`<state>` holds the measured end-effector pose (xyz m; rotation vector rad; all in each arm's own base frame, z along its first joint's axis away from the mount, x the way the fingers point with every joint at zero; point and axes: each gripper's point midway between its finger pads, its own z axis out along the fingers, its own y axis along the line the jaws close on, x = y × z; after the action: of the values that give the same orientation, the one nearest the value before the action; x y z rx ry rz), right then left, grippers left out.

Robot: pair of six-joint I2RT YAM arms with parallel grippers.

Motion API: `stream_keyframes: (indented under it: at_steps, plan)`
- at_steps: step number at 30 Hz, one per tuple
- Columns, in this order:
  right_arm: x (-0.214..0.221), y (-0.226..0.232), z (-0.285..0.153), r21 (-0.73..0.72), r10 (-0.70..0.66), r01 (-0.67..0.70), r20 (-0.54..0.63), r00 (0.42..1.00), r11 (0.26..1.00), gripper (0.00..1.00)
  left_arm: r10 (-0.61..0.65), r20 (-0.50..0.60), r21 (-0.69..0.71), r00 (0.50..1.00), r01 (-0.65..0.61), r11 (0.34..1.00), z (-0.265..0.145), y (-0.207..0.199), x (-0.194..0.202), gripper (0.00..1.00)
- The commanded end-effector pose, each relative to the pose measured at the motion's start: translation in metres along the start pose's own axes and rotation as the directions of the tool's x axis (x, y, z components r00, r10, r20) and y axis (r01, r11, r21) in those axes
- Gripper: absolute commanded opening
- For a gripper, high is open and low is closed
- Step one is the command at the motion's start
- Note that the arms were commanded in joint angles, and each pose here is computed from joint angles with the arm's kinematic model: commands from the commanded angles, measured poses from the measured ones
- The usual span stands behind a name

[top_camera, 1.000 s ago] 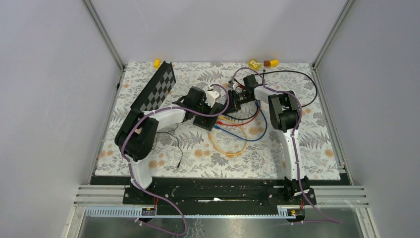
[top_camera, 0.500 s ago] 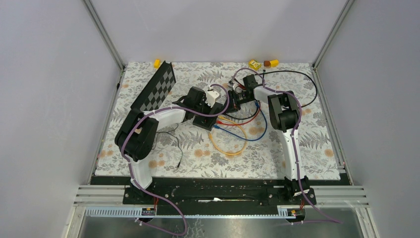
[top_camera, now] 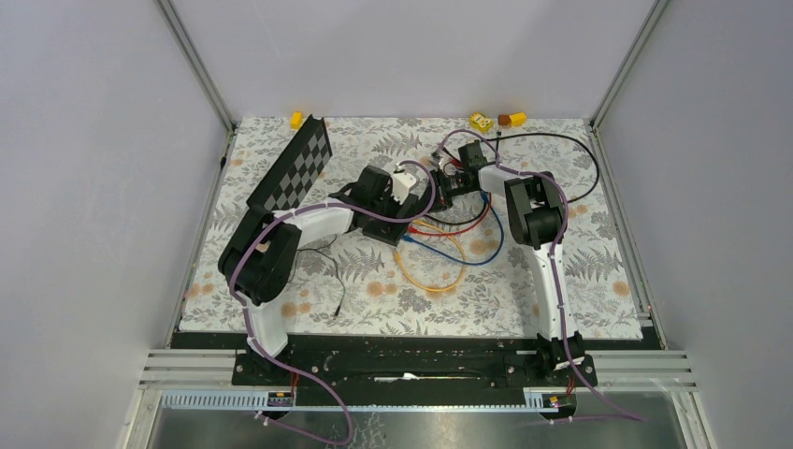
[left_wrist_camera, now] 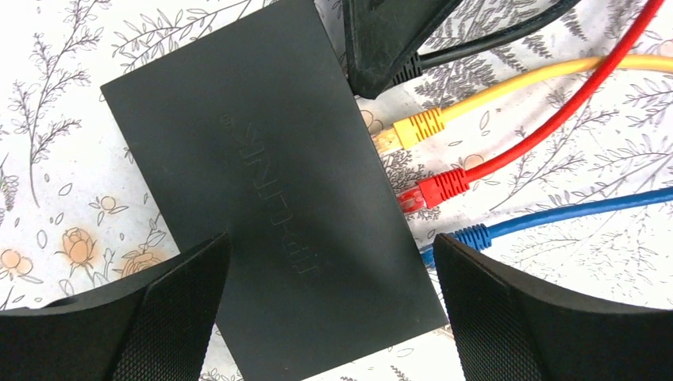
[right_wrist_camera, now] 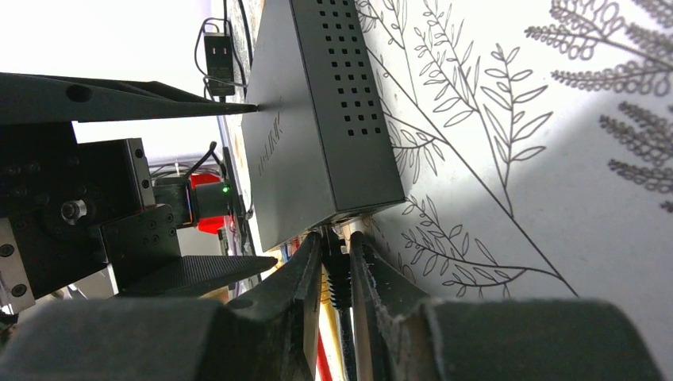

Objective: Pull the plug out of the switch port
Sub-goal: Pull the connector from the switch port.

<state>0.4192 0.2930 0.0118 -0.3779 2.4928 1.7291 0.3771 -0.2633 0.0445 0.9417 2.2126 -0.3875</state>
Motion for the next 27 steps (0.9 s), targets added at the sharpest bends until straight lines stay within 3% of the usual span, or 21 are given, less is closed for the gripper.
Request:
stream_keyframes:
  at_steps: [1,7,21,27]
  plan:
    - [0.010,-0.035,0.023,0.102,-0.018,0.018,-0.001,1.000,0.995,0.00,0.002,-0.053,-0.100,0.999,-0.007,0.995,-0.001,0.013,0.008,0.99]
    - [0.011,-0.029,0.020,0.090,-0.032,0.032,-0.003,0.999,0.995,0.00,0.012,-0.033,-0.189,0.999,-0.018,0.982,0.001,0.028,-0.003,0.99]
    - [0.011,-0.023,0.012,0.115,-0.047,0.048,-0.011,0.999,0.992,0.00,0.013,-0.026,-0.223,1.000,-0.018,0.975,0.012,0.038,-0.019,0.99]
    - [0.011,-0.024,0.010,0.123,-0.051,0.055,-0.036,0.998,0.991,0.00,-0.008,-0.062,-0.220,0.998,-0.006,0.976,0.014,0.036,-0.008,0.93]
